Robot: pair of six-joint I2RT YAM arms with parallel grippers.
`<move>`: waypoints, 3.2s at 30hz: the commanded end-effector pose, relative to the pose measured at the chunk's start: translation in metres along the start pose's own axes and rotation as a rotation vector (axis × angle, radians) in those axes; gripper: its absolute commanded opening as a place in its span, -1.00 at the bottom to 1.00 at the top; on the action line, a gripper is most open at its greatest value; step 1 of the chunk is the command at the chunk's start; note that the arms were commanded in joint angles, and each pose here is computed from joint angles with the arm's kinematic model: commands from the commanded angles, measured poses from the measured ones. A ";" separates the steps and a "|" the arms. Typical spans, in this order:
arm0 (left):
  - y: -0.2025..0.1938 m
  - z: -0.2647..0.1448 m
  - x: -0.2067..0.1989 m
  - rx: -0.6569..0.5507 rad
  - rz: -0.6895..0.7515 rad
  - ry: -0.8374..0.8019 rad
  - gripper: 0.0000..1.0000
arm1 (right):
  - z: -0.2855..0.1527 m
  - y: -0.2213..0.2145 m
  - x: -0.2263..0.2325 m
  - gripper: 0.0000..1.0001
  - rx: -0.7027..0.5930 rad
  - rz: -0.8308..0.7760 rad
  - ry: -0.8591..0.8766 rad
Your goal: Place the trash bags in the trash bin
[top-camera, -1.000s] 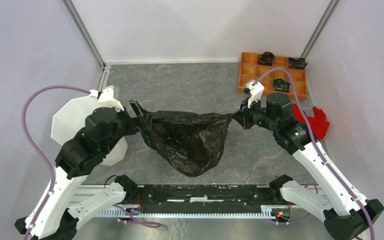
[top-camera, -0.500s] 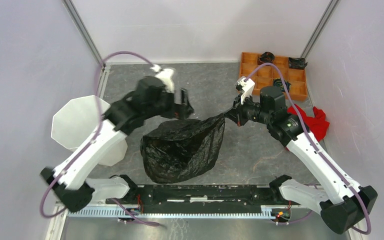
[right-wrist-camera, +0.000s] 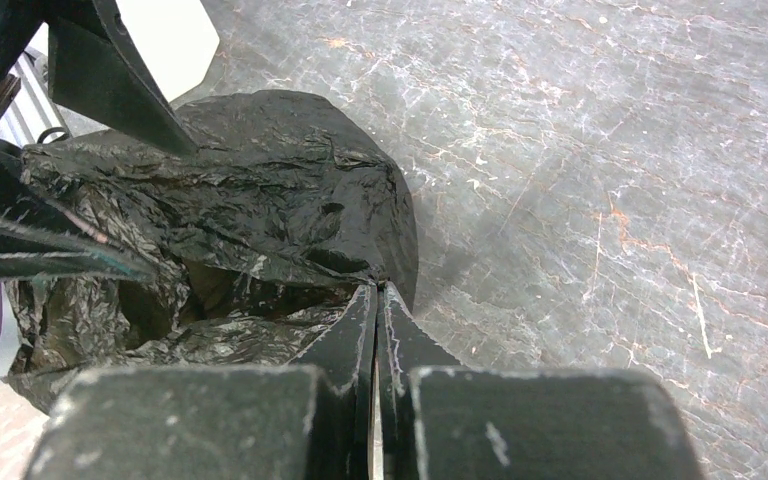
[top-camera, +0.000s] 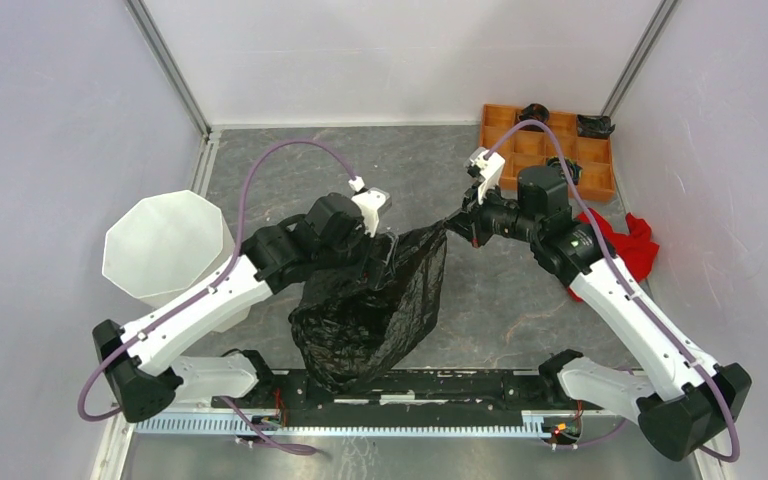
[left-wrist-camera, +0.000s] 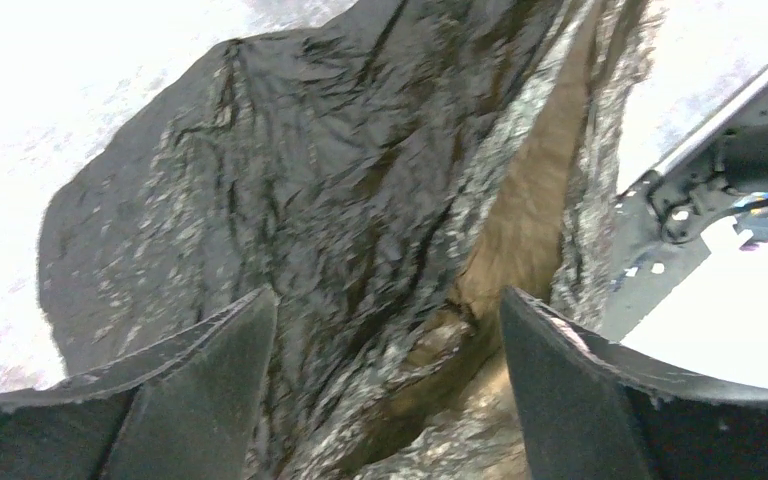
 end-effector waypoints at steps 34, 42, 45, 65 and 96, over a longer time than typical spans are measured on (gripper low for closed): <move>0.031 -0.007 0.027 -0.264 -0.230 0.259 -0.96 | 0.043 0.025 -0.069 -0.37 0.030 0.039 -0.388; 0.051 -0.016 0.027 -0.382 -0.303 0.252 -0.96 | 0.002 -0.010 -0.034 0.81 0.071 -0.025 -0.497; 0.057 -0.017 0.027 -0.397 -0.301 0.245 -0.96 | -0.003 -0.046 -0.013 0.87 0.107 0.035 -0.416; 0.055 -0.013 0.022 -0.389 -0.309 0.213 -0.96 | 0.010 -0.193 0.037 0.92 0.184 0.425 -0.154; 0.154 -0.167 0.033 -0.898 -0.210 0.137 -0.96 | -0.068 0.098 0.035 -0.99 -0.496 -0.100 -0.283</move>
Point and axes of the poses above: each gripper's point midway between its finger pads, its own z axis out along the fingers, its own x axis along the line the jaws close on, y = z × x, the point moved 4 cm from there along -z, back along the fingers, and after that the axes turned 15 degrees about z, right-handed, at the moved point
